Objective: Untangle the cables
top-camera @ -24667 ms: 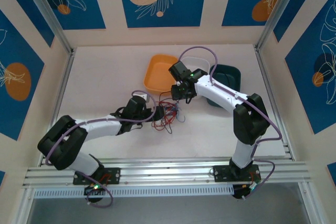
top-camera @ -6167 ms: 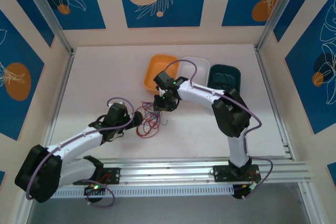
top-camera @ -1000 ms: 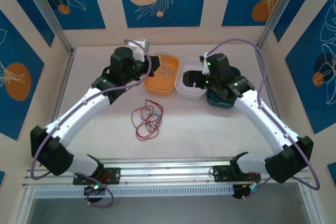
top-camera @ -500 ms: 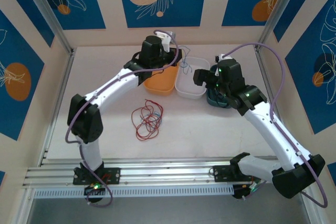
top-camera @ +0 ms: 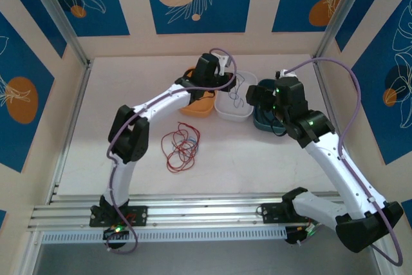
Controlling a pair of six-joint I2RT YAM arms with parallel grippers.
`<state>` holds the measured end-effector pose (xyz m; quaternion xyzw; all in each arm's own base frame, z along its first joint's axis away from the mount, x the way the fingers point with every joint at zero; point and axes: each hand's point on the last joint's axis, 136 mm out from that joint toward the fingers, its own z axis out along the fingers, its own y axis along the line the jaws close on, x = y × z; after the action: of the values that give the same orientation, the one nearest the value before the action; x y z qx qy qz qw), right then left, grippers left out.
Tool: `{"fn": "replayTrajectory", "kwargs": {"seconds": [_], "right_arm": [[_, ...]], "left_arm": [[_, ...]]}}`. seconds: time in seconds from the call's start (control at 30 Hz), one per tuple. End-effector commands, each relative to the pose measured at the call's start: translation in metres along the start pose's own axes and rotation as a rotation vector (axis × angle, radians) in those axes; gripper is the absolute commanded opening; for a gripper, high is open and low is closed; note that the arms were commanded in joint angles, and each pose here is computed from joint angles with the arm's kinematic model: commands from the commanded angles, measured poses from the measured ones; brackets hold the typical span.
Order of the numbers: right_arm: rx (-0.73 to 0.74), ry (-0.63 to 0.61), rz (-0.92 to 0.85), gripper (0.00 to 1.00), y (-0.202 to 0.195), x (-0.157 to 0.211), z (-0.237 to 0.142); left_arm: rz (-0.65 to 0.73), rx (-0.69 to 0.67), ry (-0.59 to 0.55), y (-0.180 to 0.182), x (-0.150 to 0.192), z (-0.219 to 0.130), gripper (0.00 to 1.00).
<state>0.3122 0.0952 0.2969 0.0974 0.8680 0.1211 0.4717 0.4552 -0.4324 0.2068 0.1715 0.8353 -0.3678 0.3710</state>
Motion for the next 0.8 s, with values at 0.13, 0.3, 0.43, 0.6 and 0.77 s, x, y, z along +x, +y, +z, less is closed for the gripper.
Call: {"fn": "replayTrajectory", "kwargs": {"seconds": [0.13, 0.3, 0.43, 0.6, 0.77], "right_arm": [[0.002, 0.011, 0.059, 0.99, -0.007, 0.006, 0.000], [-0.006, 0.029, 0.068, 0.99, -0.008, 0.010, 0.000], [-0.015, 0.027, 0.071, 0.99, -0.008, 0.011, -0.002], [-0.022, 0.028, 0.080, 0.99, -0.008, 0.012, -0.002], [-0.024, 0.041, 0.086, 0.99, -0.008, 0.014, 0.001]], "left_arm": [[-0.008, -0.053, 0.072, 0.011, 0.025, 0.027, 0.08], [0.001, -0.080, 0.115, 0.017, 0.037, 0.038, 0.24], [0.013, -0.096, 0.110, 0.018, 0.036, 0.036, 0.26], [0.019, -0.108, 0.104, 0.016, 0.031, 0.027, 0.35], [0.028, -0.114, 0.051, 0.007, 0.017, 0.002, 0.46]]}}
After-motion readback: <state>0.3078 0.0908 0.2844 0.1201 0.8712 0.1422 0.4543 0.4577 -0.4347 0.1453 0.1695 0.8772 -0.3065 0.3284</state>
